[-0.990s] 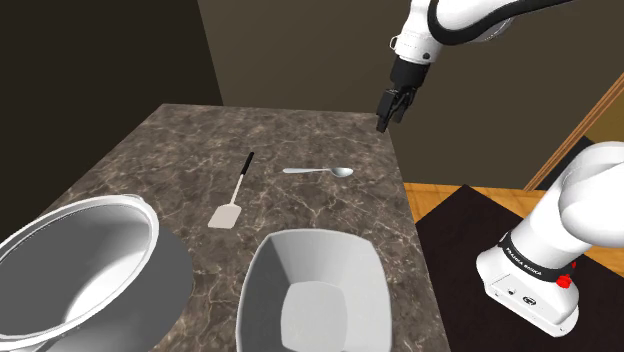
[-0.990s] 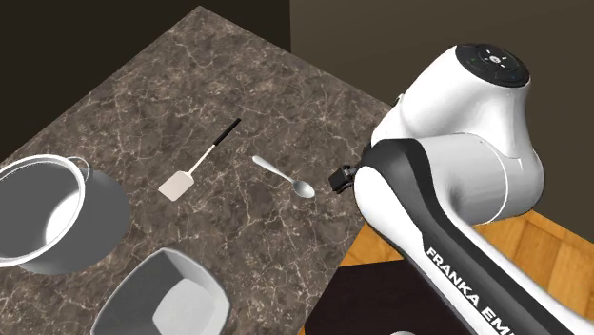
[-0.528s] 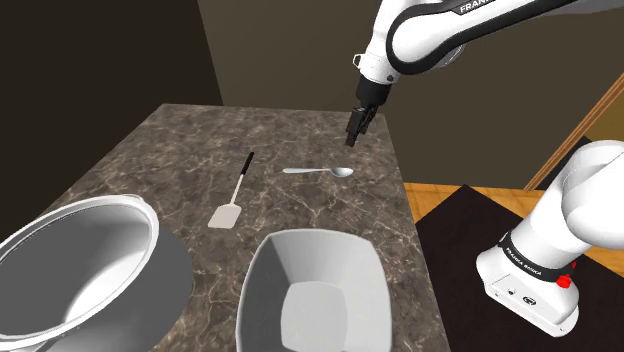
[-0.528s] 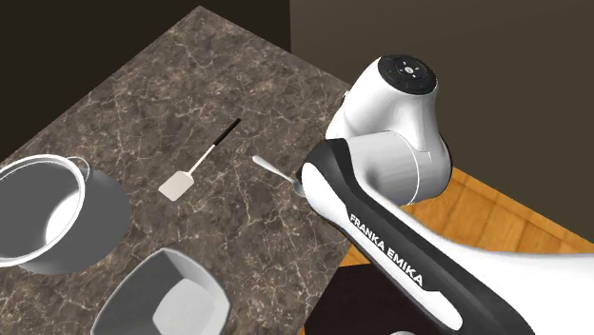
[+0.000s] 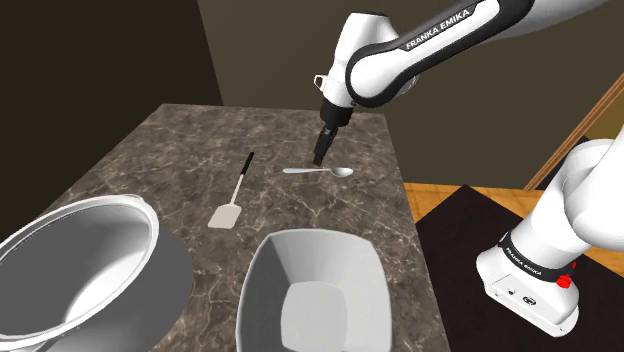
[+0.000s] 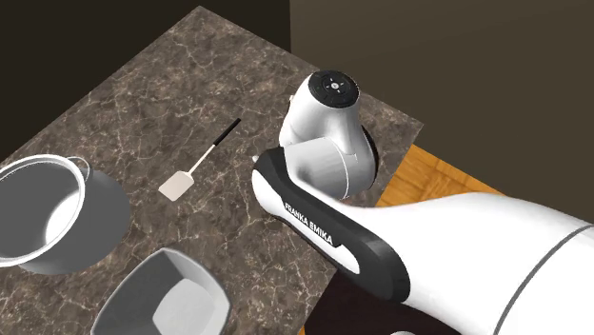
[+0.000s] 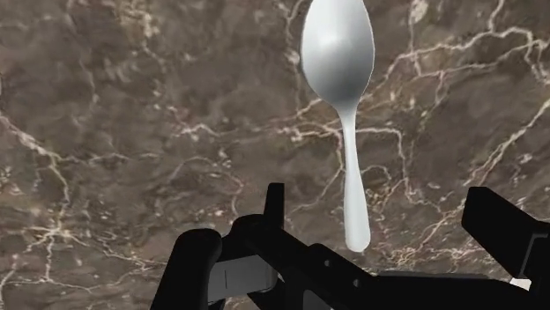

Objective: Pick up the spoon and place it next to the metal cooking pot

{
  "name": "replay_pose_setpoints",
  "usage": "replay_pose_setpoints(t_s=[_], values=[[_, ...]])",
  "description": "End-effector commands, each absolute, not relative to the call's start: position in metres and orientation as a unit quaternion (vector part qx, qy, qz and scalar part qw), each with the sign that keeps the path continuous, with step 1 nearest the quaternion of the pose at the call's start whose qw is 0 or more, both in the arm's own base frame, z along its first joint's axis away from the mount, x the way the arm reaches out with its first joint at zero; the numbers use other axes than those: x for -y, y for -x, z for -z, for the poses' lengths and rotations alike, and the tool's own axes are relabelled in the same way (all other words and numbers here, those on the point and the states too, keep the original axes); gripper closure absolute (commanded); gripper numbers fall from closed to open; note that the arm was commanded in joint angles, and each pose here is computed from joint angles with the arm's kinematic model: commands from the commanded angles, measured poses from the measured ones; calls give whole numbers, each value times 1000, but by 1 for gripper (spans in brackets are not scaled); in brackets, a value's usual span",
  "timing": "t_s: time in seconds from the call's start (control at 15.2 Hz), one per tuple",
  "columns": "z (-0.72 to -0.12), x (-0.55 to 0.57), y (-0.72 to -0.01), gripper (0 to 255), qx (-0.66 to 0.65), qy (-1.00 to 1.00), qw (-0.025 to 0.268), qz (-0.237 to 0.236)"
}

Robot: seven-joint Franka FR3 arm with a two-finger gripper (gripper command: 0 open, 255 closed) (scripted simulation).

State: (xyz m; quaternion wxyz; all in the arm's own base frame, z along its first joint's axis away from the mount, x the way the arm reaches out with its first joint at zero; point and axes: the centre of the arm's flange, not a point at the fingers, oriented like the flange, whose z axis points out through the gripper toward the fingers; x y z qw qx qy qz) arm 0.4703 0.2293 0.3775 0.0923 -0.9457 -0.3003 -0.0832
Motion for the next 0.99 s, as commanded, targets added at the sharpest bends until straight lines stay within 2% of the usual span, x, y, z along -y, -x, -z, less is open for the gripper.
replay_pose_setpoints(t_s=[0.0, 0.46, 0.92], values=[[-367, -241, -475, 0, 311, 942, 93, 87], [-333, -249, -479, 0, 311, 942, 93, 87], [-333, -249, -479, 0, 311, 942, 93, 87]])
